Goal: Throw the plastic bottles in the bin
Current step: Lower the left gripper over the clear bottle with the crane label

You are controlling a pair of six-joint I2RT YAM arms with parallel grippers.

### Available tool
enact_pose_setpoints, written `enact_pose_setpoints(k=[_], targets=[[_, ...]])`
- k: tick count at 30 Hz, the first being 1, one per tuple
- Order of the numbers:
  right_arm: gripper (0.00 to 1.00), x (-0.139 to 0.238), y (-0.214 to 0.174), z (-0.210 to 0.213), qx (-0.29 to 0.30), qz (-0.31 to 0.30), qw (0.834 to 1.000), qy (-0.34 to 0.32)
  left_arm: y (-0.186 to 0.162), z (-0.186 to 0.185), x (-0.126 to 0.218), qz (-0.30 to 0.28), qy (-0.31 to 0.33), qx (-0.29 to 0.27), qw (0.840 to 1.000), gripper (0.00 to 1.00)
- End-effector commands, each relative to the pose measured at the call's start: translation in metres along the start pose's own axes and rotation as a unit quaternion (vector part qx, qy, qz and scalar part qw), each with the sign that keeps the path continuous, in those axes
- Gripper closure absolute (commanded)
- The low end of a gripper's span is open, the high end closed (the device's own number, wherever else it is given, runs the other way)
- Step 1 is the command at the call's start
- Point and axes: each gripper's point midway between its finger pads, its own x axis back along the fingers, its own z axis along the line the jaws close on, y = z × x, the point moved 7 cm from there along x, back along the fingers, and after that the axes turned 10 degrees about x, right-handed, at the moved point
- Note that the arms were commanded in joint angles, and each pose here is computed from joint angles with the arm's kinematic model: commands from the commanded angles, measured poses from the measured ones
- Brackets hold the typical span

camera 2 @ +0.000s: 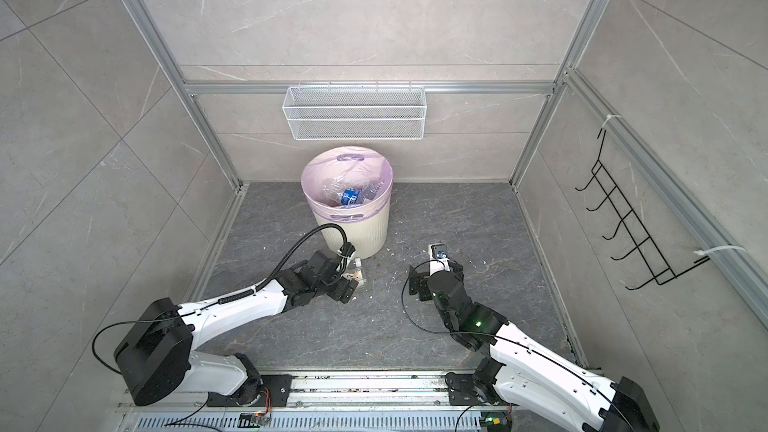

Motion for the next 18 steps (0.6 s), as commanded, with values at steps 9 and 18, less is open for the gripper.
enact_pose_setpoints(k=[9,18], targets=[[0.01,0.001,0.009,-0.004,-0.011,0.000,1.000,-0.017,0.001,-0.001,-0.007,0.014,0.010,-0.020,1.000,0.08],[0.00,-0.001,0.008,-0.004,-0.009,0.003,1.000,-0.019,-0.003,-0.003,-0.012,0.023,0.004,-0.021,0.999,0.08]])
